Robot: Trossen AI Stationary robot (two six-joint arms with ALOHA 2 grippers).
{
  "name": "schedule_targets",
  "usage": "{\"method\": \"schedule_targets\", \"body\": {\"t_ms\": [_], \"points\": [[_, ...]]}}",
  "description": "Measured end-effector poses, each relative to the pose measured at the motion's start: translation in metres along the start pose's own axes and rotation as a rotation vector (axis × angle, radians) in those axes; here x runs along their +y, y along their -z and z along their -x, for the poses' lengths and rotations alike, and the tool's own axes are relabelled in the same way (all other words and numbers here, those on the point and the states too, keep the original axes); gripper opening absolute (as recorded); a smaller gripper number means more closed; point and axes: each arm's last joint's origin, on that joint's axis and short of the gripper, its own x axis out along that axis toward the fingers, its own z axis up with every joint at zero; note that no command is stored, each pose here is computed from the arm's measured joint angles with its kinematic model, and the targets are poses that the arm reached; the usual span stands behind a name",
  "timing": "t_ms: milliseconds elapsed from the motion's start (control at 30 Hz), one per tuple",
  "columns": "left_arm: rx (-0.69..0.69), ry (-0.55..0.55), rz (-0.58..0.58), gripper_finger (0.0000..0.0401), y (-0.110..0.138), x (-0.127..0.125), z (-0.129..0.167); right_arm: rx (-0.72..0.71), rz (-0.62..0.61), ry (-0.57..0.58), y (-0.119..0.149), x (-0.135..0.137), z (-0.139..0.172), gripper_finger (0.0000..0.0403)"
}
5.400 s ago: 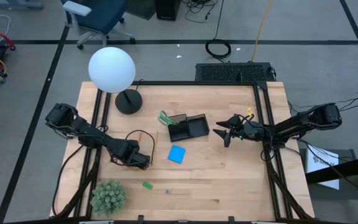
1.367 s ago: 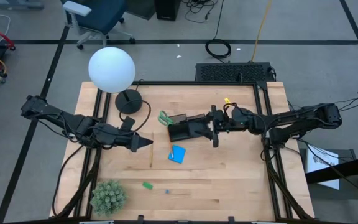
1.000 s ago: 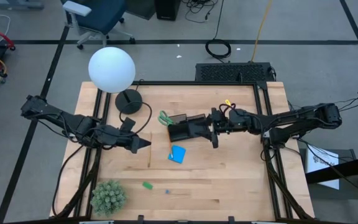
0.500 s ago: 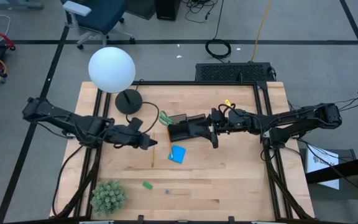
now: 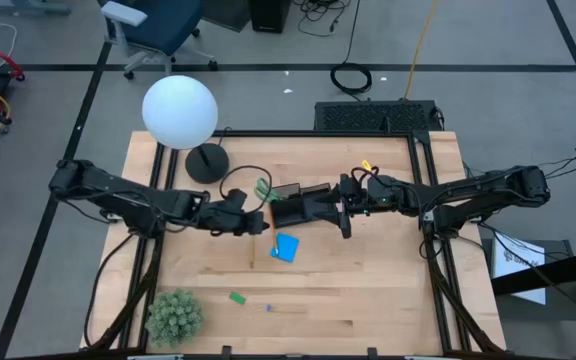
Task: Pick and place office supplies into organizer
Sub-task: Put the orange pencil into the black desk organizer
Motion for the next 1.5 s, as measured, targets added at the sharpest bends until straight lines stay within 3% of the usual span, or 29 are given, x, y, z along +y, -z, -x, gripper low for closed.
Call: {"method": "schedule_targets", "body": {"t_ms": [333,1067,1300,1500], "points": [[-0.004,-0.116,0.109,0.0150,0.000,0.013,-0.027,0.000,0.000,0.000,0.000,0.000,0.000,0.0217],[-0.046,-0.150,0.211,0.0150,-0.010,0.018,-0.037,0.001,0.000,-0.001,0.000,0.000,0.000,0.0217],[0.025,-0.215,0.246,0.0150,-0.004,0.029,-0.065,0.001,0.000,-0.001,0.000,0.000,0.000,0.0217],[0.048,-0.200,0.313,0.0149,0.001,0.032,-0.086,0.001,0.000,-0.001,0.000,0.000,0.000,0.0217]]}}
